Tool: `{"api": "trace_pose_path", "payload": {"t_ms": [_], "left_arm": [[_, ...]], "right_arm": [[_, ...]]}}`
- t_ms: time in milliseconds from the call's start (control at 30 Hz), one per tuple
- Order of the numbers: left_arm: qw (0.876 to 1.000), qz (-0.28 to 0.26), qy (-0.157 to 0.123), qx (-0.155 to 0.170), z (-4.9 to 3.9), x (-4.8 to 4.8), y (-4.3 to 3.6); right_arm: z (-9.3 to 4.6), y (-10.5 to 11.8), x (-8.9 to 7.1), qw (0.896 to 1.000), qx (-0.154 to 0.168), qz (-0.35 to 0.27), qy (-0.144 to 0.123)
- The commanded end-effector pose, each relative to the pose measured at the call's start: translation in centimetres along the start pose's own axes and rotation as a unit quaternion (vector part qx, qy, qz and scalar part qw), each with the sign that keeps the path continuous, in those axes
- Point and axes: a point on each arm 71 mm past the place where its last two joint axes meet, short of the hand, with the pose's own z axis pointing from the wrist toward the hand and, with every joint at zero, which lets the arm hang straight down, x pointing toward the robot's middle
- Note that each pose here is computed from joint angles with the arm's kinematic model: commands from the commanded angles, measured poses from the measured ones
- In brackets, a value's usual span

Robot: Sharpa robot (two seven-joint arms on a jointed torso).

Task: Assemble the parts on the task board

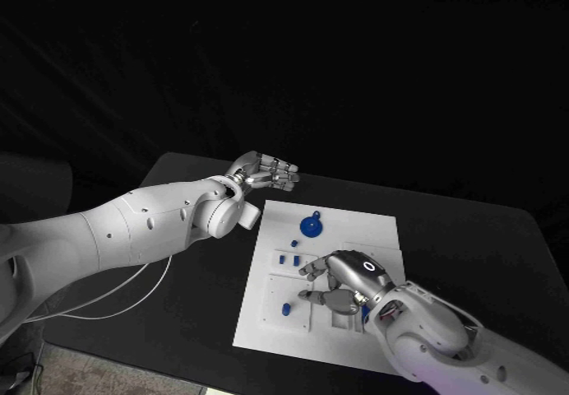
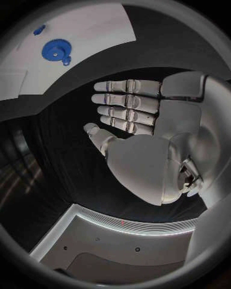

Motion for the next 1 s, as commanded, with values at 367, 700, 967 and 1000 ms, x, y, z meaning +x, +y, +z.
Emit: {"api": "trace_pose_path", "payload": {"t_ms": [367, 700, 967, 1000], "left_arm": [[1.0, -0.003, -0.003, -0.01, -0.54, -0.27, 1.5], [1.0, -0.007, -0.002, -0.016, -1.19, -0.28, 2.56], [1.0, -0.014, 0.003, -0.02, -1.89, 0.19, 3.53], [1.0, -0.016, 0.004, -0.02, -1.99, 0.27, 3.68]], "right_arm": [[-4.8, -8.3, -4.2, 0.966, 0.196, 0.156, 0.057], [-7.9, -12.1, -3.4, 0.903, 0.345, 0.194, 0.166], [-8.2, -12.9, -1.9, 0.86, 0.408, 0.211, 0.221], [-8.2, -12.9, -1.7, 0.857, 0.413, 0.211, 0.227]]}}
